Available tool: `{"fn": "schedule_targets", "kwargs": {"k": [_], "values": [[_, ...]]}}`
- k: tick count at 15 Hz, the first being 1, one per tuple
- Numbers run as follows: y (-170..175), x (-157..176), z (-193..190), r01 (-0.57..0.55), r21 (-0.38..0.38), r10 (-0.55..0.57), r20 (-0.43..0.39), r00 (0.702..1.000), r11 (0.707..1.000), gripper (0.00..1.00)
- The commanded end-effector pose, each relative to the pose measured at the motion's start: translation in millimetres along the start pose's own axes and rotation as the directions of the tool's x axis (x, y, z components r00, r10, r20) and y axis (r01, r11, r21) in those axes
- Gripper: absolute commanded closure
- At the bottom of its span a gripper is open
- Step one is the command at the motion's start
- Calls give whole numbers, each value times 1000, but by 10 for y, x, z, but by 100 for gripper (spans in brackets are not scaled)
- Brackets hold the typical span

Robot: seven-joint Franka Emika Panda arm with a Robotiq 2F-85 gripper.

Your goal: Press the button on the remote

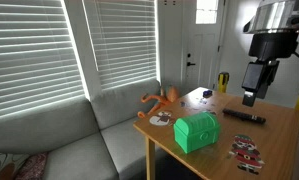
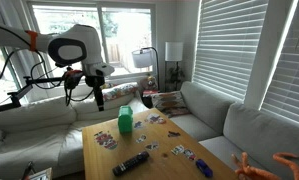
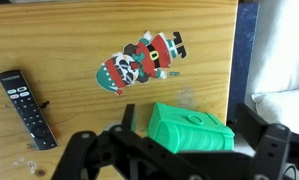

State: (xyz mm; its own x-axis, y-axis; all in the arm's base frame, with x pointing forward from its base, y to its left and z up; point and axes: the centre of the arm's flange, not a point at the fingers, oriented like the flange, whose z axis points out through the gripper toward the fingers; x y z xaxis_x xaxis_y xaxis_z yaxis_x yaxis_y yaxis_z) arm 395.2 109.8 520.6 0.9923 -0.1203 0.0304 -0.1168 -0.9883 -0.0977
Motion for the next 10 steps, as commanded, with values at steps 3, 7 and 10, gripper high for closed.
{"fn": "schedule_targets", "kwargs": {"k": [3,7,10], "values": [[0,0,0,0,0,0,0,1000,1000,0],[0,0,0,0,0,0,0,1000,1000,0],[111,224,-39,-60,-12,59,-36,998,998,0]]}}
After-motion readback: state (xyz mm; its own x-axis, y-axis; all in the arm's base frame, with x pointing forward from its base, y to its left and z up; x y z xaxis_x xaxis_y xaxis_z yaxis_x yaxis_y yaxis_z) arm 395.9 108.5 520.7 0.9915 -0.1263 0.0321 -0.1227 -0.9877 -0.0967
